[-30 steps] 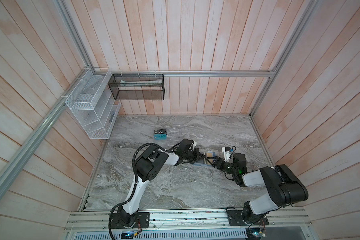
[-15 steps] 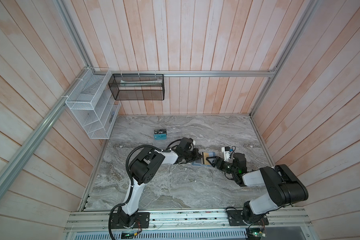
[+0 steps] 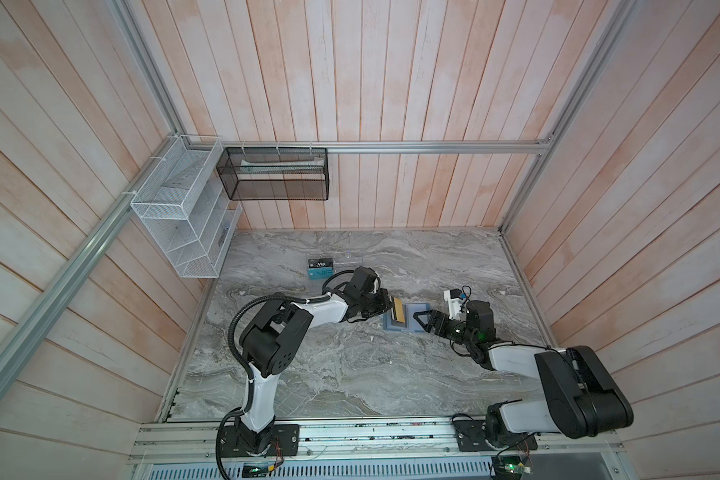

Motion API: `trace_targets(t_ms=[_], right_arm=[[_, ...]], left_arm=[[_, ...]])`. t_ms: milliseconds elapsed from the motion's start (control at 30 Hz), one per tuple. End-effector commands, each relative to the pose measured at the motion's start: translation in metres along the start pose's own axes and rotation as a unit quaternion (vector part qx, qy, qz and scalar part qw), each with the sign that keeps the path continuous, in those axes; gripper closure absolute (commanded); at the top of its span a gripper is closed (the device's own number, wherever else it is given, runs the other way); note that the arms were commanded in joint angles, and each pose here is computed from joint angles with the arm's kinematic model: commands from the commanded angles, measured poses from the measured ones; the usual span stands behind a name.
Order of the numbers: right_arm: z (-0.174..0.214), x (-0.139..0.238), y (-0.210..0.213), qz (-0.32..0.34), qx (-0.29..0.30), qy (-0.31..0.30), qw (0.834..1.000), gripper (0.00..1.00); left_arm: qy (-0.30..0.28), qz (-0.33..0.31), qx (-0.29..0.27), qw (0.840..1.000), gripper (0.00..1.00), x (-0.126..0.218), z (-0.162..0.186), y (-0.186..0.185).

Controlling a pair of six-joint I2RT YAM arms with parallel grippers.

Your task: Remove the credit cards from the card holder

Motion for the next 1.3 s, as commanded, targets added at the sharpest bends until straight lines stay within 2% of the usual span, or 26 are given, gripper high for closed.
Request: trace_targets(t_ms=[0, 133, 233, 300, 400, 533, 733, 900, 1067, 1267], right_arm=[[-0.009, 0.000, 0.008, 0.063, 0.068, 0.003, 0.996, 0.07], [-0.018, -0.005, 0.031, 0.097, 0.143, -0.001, 0.985, 0.08], [-0.021, -0.008, 0.047, 0.119, 0.192, -0.005, 0.974, 0.09], [-0.024, -0.010, 0.059, 0.125, 0.220, -0.009, 0.967, 0.10], [-0.031, -0.011, 0.077, 0.116, 0.248, -0.028, 0.961, 0.12], [-0.036, -0.017, 0.103, 0.110, 0.296, -0.051, 0.947, 0.16], [-0.031, -0.035, 0.130, 0.086, 0.353, -0.064, 0.930, 0.24], [-0.024, -0.056, 0.144, 0.068, 0.398, -0.072, 0.912, 0.29], [-0.016, -0.074, 0.151, 0.057, 0.438, -0.068, 0.894, 0.34], [-0.013, -0.085, 0.163, 0.020, 0.456, -0.070, 0.887, 0.38]], left_arm=[[-0.045, -0.062, 0.047, 0.996, 1.00, 0.021, -0.019, -0.004], [-0.082, -0.138, 0.103, 0.982, 1.00, 0.042, -0.034, -0.007], [-0.119, -0.183, 0.158, 0.963, 1.00, 0.064, -0.043, -0.010], [-0.145, -0.215, 0.206, 0.944, 1.00, 0.081, -0.049, -0.008], [-0.174, -0.225, 0.278, 0.917, 1.00, 0.104, -0.057, -0.012], [-0.183, -0.211, 0.369, 0.886, 1.00, 0.124, -0.059, -0.014], [-0.182, -0.230, 0.433, 0.852, 1.00, 0.140, -0.051, -0.013], [-0.173, -0.248, 0.452, 0.839, 1.00, 0.145, -0.045, -0.009], [-0.158, -0.266, 0.453, 0.836, 1.00, 0.142, -0.043, -0.006], [-0.138, -0.282, 0.452, 0.835, 1.00, 0.138, -0.041, -0.005]])
Point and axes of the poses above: each gripper's point midway between its finger pads, its own x axis back along the fingers, its own y axis along the line the jaws close on, z = x × y, the point moved 5 cm from there along x, back along the fingers, and after that the axes turned 2 degrees about x, right-handed, at the moved point
